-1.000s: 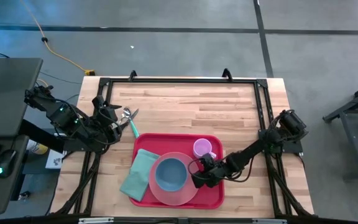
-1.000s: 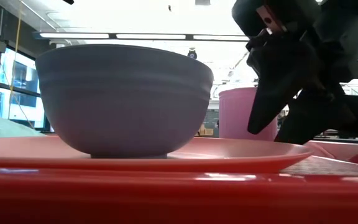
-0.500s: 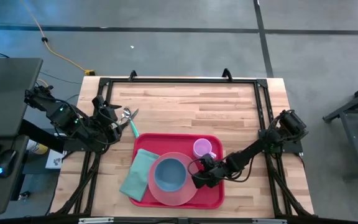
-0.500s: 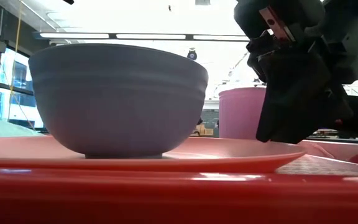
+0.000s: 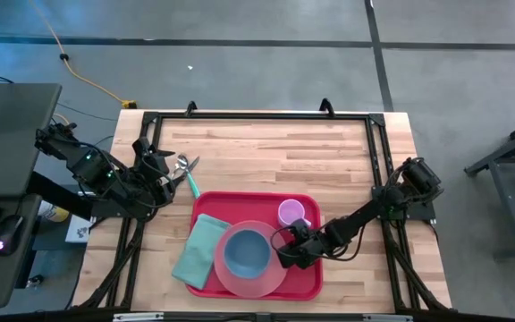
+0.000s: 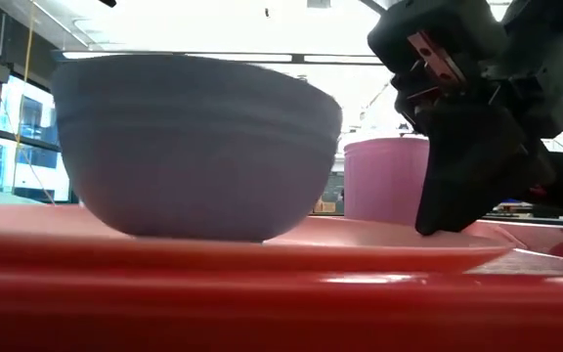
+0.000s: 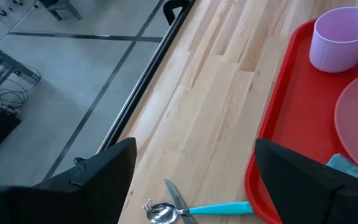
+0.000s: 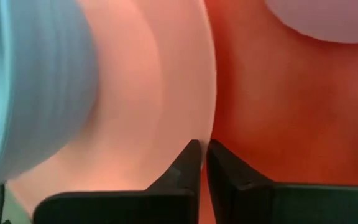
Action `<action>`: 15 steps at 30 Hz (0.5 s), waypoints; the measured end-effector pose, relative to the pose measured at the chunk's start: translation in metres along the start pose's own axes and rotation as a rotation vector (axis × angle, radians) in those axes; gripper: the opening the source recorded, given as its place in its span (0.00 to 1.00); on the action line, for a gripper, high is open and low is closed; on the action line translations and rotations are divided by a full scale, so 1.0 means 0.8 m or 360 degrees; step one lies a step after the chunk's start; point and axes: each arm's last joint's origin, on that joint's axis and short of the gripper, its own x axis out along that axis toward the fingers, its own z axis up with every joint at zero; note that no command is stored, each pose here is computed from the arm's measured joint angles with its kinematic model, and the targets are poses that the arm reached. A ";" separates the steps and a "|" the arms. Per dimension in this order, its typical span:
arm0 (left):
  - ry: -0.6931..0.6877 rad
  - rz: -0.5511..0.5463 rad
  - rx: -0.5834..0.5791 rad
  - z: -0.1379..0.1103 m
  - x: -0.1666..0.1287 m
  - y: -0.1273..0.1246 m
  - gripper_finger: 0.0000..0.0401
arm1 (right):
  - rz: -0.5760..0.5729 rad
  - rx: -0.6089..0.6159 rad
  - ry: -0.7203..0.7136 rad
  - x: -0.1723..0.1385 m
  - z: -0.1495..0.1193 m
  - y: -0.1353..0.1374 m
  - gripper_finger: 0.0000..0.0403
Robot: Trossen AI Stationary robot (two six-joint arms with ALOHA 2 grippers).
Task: Set up tray
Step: Move the pink plate to the right side on the red serving tray
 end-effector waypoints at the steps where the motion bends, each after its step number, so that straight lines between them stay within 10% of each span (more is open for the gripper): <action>1: 0.0000 0.0000 0.0000 0.000 0.000 0.000 0.90 | -0.0008 0.0005 0.0001 0.000 0.000 -0.001 0.01; 15: 0.0000 0.0000 0.0000 0.000 0.000 0.000 0.90 | -0.0095 0.0043 0.0022 0.000 -0.001 -0.007 0.00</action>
